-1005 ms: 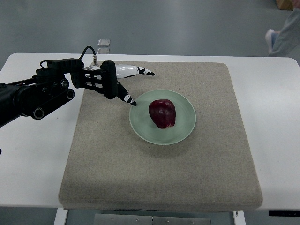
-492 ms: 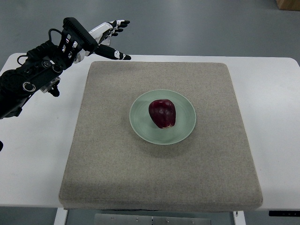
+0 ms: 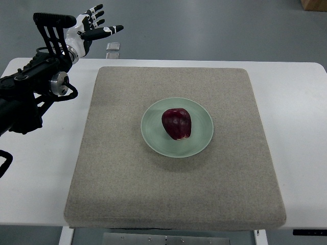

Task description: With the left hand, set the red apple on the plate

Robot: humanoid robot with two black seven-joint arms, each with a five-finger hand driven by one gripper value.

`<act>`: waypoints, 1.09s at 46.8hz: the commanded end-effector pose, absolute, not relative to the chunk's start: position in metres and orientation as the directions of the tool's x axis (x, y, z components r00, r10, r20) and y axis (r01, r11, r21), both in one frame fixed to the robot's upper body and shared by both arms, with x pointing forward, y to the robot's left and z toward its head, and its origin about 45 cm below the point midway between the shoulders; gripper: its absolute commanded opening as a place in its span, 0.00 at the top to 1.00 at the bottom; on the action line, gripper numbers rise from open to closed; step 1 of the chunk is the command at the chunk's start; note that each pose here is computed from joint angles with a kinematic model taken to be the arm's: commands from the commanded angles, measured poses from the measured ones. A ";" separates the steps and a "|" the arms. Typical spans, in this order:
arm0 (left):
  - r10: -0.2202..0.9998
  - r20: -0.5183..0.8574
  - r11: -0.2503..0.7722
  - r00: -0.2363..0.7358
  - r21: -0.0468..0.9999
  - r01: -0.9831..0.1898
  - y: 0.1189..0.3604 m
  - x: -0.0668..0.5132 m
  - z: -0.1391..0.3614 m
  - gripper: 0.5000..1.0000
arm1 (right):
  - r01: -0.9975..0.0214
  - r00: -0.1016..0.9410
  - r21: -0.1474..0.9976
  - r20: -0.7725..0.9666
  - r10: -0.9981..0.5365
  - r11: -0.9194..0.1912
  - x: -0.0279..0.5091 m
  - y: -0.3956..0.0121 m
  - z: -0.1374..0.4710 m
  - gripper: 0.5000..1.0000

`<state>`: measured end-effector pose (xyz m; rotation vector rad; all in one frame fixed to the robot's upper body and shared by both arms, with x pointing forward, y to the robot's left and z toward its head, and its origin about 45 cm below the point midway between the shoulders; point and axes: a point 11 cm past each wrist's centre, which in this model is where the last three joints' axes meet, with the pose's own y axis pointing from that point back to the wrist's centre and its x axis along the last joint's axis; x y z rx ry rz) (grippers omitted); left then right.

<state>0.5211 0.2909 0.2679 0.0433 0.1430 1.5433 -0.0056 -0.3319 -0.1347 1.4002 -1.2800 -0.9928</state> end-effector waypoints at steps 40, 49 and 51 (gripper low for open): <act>0.787 -0.604 0.149 0.126 -0.013 -0.989 0.299 0.521 0.264 0.01 | -0.212 0.119 0.977 0.036 -0.992 0.010 -0.006 -0.332 -0.135 0.07; 0.792 -0.598 0.147 0.127 -0.016 -0.989 0.304 0.520 0.265 0.01 | -0.212 0.119 0.977 0.036 -0.992 0.010 -0.006 -0.332 -0.135 0.07; 0.792 -0.597 0.147 0.127 -0.016 -0.989 0.304 0.520 0.265 0.01 | -0.212 0.119 0.977 0.036 -0.992 0.010 -0.006 -0.332 -0.135 0.07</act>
